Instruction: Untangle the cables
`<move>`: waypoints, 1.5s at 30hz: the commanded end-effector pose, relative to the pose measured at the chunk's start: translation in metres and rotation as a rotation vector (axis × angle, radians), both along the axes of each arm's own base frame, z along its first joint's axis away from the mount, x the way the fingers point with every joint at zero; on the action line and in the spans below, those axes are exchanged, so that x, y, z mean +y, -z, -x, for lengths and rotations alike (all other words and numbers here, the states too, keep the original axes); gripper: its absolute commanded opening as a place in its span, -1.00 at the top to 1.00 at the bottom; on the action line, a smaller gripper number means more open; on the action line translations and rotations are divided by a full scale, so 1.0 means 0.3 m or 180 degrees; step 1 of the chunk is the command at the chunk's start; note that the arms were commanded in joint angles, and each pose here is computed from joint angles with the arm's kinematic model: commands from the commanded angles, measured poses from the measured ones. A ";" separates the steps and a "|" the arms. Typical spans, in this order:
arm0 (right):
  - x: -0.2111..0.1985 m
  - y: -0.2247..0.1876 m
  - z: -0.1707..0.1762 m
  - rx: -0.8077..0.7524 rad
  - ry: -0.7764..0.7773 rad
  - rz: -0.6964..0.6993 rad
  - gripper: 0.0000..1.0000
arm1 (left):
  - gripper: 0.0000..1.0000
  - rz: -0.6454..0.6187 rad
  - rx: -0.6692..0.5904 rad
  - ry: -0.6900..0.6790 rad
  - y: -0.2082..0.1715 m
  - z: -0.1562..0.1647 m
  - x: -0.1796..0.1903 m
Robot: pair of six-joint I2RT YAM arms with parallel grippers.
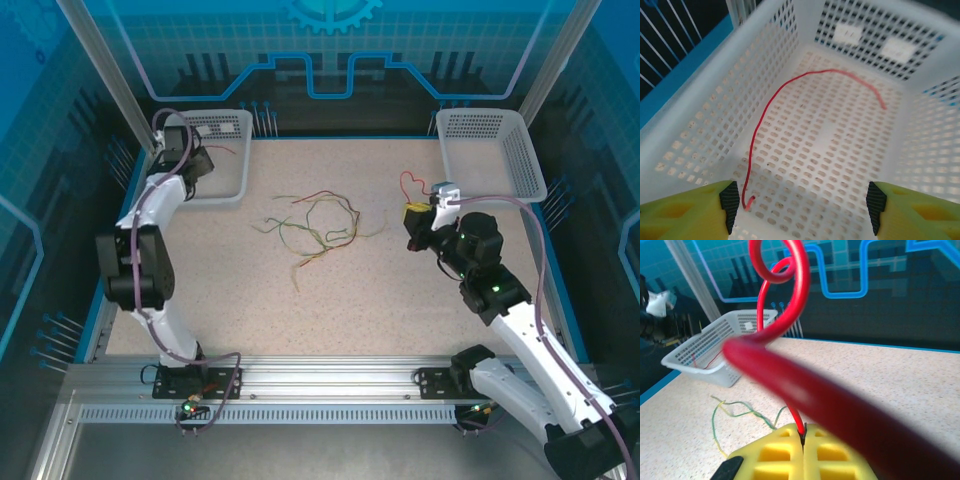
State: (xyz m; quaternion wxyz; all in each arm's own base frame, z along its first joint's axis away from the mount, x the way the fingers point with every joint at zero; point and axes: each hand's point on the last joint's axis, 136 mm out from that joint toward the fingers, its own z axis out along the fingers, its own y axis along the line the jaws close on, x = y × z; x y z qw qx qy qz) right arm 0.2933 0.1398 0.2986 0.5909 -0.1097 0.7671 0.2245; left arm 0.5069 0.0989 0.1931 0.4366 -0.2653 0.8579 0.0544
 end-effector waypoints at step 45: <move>0.511 0.089 0.115 -0.0459 -0.2386 0.0995 1.00 | -0.68 0.0830 -0.2722 0.4316 -0.432 0.809 -1.048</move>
